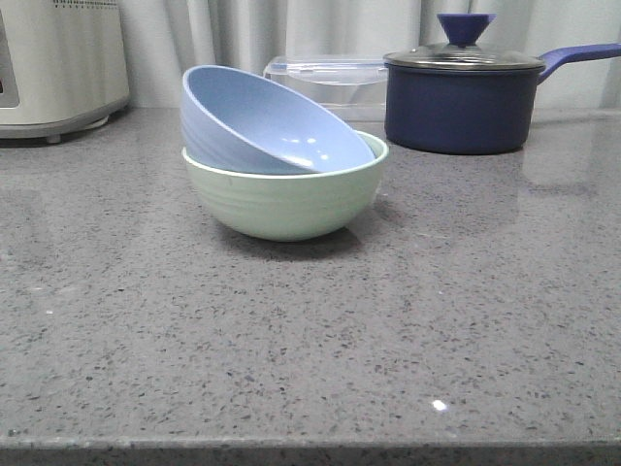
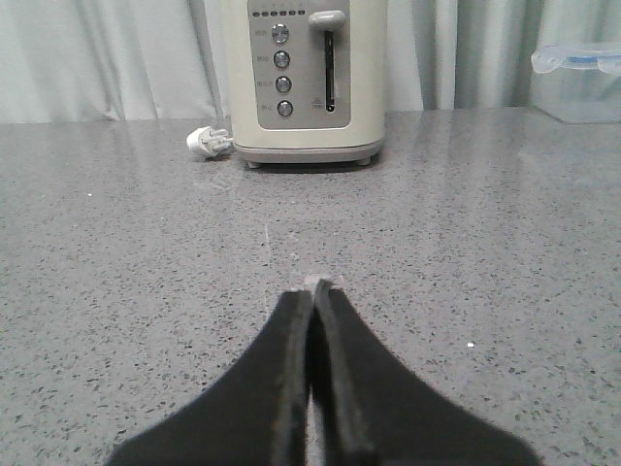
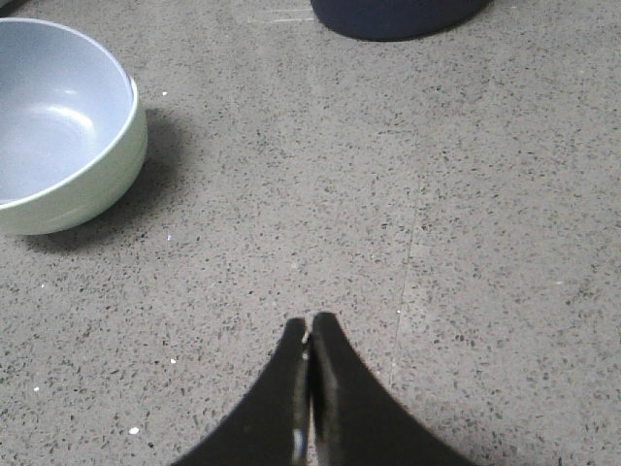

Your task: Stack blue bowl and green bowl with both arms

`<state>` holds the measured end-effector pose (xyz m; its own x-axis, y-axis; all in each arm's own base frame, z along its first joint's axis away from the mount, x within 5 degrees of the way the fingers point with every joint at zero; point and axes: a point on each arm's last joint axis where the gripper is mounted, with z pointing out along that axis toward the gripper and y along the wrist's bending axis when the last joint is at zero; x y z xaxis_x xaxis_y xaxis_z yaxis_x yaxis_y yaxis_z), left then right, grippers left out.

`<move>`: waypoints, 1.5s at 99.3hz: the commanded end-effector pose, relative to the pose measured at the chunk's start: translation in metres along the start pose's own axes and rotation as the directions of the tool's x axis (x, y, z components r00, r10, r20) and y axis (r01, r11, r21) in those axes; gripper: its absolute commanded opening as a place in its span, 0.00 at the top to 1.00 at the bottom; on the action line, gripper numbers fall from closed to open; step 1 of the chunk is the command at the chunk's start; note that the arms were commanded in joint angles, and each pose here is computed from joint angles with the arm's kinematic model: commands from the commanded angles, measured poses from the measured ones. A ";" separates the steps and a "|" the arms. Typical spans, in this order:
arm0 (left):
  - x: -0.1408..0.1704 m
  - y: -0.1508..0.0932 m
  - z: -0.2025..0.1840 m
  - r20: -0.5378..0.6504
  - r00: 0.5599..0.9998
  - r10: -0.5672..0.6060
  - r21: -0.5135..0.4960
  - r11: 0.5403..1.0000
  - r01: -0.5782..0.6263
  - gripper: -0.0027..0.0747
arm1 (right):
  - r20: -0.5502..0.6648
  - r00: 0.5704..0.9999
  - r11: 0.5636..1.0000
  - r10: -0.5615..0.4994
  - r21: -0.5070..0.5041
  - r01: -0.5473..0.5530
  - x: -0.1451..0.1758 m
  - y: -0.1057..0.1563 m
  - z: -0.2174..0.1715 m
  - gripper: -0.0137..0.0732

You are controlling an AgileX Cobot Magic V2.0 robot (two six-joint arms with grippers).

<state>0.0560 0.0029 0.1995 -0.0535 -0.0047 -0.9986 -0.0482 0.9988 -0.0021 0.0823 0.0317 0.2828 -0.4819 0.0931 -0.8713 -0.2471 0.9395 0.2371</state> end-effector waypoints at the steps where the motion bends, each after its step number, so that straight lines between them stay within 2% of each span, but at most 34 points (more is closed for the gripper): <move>1: 0.004 0.000 -0.001 0.080 0.997 -0.010 0.004 1.000 0.010 0.99 | 0.096 0.995 1.000 -0.012 -0.002 0.012 -0.014 0.002 -0.004 0.93; 68: 0.004 0.000 -0.001 0.080 0.997 -0.010 0.004 1.000 0.010 0.99 | 0.099 0.995 1.000 -0.011 0.000 0.011 -0.015 0.002 -0.004 0.93; 88: 0.004 0.000 -0.001 0.080 0.997 -0.010 0.004 1.000 0.010 0.99 | 0.151 0.989 0.998 0.005 0.063 -0.015 -0.011 -0.007 0.002 0.93; 102: 0.004 0.000 -0.001 0.080 0.997 -0.010 0.004 1.000 0.010 0.99 | 0.256 0.967 0.994 0.007 0.102 -0.034 -0.003 -0.017 0.009 0.93; 123: 0.004 0.000 -0.001 0.080 0.997 -0.010 0.004 1.000 0.010 0.99 | 0.416 0.906 0.989 -0.079 0.150 0.018 0.017 -0.025 0.008 0.93; 138: 0.004 0.000 -0.001 0.080 0.997 -0.010 0.004 1.000 0.010 0.99 | 0.469 0.871 0.982 -0.146 0.179 0.068 0.032 -0.029 0.007 0.93; 149: 0.004 0.000 -0.001 0.080 0.997 -0.010 0.004 1.000 0.010 0.99 | 0.471 0.863 0.975 -0.185 0.199 0.100 0.042 -0.031 0.008 0.93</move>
<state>0.0560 0.0029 0.1995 -0.0535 -0.0042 -0.9986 -0.0481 0.9988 -0.0016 0.0777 0.0100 0.2240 -0.1020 0.0963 -0.9901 -0.1175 0.9872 0.1081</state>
